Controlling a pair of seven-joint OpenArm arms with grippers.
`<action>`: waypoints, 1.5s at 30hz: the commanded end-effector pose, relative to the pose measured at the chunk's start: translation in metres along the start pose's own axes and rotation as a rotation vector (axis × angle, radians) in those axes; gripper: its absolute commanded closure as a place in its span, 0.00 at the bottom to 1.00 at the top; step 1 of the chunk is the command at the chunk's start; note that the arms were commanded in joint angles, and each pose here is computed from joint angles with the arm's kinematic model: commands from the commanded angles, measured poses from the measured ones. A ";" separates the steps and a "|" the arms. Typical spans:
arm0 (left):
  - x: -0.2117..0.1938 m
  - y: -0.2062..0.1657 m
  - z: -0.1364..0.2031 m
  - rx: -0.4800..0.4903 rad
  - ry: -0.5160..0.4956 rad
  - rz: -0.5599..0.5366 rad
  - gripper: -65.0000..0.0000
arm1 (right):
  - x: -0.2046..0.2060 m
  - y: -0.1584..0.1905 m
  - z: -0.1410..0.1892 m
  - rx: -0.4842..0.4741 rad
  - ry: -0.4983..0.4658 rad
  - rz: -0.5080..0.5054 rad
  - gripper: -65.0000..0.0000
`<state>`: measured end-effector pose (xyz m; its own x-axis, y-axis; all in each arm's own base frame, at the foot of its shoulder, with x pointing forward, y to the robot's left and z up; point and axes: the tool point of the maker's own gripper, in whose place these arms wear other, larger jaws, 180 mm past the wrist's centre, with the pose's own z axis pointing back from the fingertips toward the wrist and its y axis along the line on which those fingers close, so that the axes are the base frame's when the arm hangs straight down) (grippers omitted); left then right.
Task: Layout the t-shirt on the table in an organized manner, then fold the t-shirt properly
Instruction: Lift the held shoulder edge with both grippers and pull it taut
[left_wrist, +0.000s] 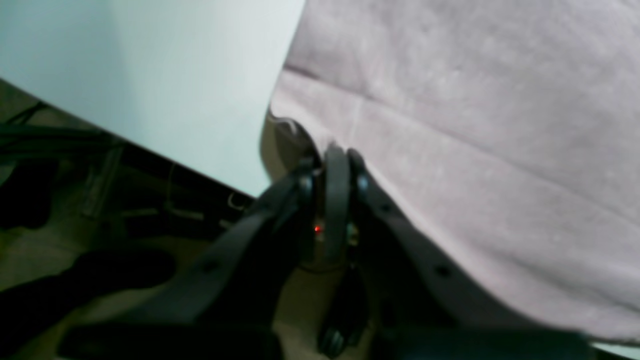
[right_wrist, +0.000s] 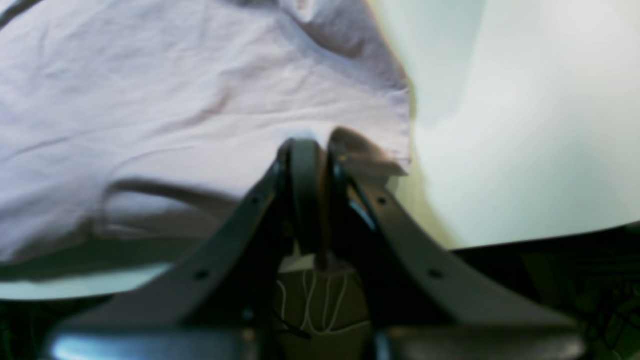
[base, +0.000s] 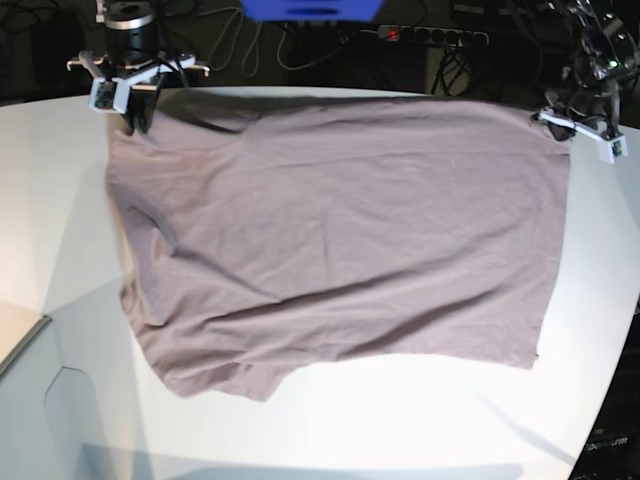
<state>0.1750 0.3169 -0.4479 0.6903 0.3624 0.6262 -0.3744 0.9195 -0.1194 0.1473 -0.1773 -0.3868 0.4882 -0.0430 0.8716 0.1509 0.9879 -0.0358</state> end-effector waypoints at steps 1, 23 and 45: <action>0.020 0.000 0.006 0.001 -0.061 -0.016 1.00 | 0.012 0.000 0.003 0.003 -0.051 0.000 1.00; 0.120 -0.033 0.039 -0.030 -0.331 -0.119 1.00 | 0.059 0.007 -0.024 0.010 -0.215 -0.019 1.00; 0.174 -0.051 0.020 -0.077 -0.431 -0.060 1.00 | 0.106 0.028 -0.100 0.062 -0.336 -0.055 1.00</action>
<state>0.2924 0.3244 -0.3353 0.4297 0.2516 0.8672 -0.2918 0.9476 -0.1303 0.2827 -0.1693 -0.3600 0.2281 -0.0634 0.9716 0.1182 0.9923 0.0370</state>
